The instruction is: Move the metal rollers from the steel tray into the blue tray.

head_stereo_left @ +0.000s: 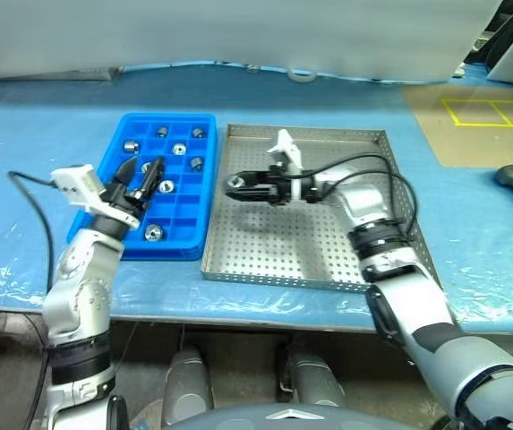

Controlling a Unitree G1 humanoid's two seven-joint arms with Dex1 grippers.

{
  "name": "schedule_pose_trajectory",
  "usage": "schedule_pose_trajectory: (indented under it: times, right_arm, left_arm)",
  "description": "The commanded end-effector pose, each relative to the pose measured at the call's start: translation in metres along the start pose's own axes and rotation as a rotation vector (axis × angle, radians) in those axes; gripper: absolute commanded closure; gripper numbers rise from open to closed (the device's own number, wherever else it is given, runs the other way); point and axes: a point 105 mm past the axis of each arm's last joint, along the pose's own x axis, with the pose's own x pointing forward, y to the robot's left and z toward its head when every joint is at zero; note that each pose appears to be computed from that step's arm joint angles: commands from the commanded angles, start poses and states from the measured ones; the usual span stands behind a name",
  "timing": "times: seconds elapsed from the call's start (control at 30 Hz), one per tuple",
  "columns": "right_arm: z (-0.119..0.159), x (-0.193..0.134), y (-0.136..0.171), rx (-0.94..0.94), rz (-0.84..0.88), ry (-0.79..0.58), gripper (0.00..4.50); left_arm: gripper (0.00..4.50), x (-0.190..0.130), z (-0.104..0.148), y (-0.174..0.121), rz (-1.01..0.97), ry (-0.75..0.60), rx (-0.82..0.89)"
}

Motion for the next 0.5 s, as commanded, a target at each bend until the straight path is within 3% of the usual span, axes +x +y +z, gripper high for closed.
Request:
schedule_pose_trajectory:
  times: [0.03, 0.23, 0.5]
  right_arm:
    - [0.019, 0.040, 0.013, -0.091, 0.057, -0.017, 2.89]
    - [-0.001, 0.084, 0.007, -0.298, -0.058, 0.122, 2.89]
    - [-0.007, 0.071, -0.024, -0.344, -0.235, 0.170, 2.89]
  left_arm:
    - [0.98, -0.021, 0.031, 0.026, 0.099, -0.094, 0.064]
    - [0.98, -0.038, 0.054, 0.048, 0.179, -0.121, 0.134]
    - [0.98, -0.035, 0.036, 0.034, 0.153, -0.085, 0.099]
